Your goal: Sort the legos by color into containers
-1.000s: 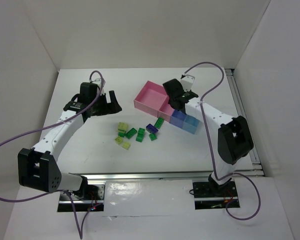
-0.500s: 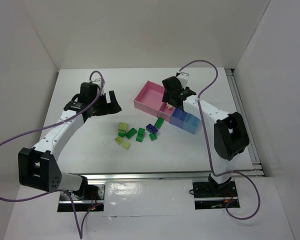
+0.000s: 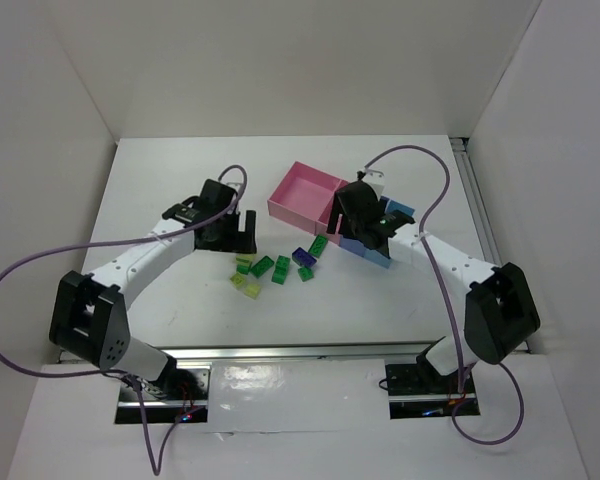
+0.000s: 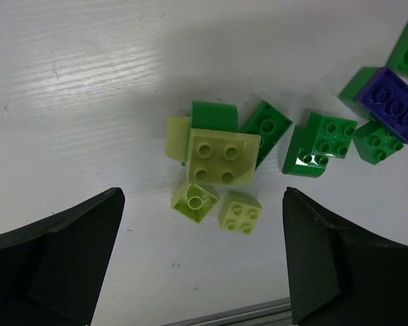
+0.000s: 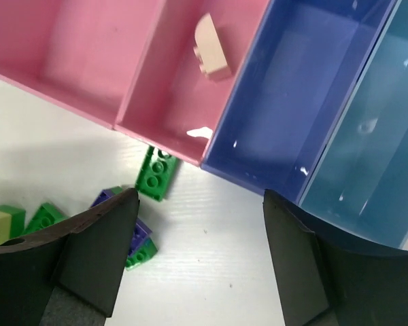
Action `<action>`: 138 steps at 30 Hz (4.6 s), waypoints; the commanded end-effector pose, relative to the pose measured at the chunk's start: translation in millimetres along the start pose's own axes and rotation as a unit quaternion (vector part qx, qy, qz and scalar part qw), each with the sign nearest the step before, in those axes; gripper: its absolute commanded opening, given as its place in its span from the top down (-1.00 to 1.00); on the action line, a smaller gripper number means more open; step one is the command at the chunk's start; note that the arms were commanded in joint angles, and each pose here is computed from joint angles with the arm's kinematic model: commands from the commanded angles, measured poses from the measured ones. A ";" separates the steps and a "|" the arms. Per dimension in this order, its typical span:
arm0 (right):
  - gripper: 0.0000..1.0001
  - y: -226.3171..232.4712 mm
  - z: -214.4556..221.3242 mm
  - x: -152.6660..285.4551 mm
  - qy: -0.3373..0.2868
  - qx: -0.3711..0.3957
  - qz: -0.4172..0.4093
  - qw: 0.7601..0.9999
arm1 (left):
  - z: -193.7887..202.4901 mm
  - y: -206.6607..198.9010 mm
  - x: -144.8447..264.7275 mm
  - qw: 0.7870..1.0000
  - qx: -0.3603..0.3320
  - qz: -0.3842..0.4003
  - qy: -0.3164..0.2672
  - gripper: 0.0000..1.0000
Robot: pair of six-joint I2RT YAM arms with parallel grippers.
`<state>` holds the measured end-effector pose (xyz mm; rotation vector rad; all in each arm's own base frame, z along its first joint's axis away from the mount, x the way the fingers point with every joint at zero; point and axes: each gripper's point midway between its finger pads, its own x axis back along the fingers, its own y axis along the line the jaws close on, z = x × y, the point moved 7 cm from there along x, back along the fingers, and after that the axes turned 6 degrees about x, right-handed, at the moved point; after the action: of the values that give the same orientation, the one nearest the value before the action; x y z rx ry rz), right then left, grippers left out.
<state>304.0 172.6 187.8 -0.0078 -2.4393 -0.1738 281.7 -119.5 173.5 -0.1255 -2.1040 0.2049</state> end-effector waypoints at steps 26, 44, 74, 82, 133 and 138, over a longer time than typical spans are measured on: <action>-0.74 137.5 93.3 50.8 0.022 0.326 -0.262 0.908 | 39.0 20.5 43.5 0.958 0.265 -0.112 -0.020 -0.83; -0.48 220.4 155.4 -2.3 0.056 0.410 -0.286 0.864 | -0.7 91.9 59.2 0.934 0.338 -0.107 -0.043 -0.89; 0.40 -24.6 -11.7 1.9 -0.009 0.000 0.057 0.998 | -61.7 5.7 91.2 0.976 0.153 0.024 -0.156 -0.83; 0.38 -81.9 -21.7 -19.6 0.003 -0.042 0.137 0.990 | -51.4 -73.3 71.5 0.994 -0.008 0.031 -0.109 -0.83; -0.37 101.7 71.3 -57.0 0.108 0.314 -0.220 0.917 | -73.0 39.0 71.3 0.974 0.213 -0.009 -0.072 -0.83; -0.09 97.4 74.4 -55.7 0.112 0.311 -0.213 0.919 | -75.3 40.8 71.5 0.974 0.211 -0.005 -0.076 -0.83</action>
<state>305.1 277.0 103.3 0.7786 -2.1050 0.3922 307.1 -60.4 259.3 0.1893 -2.1417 0.6488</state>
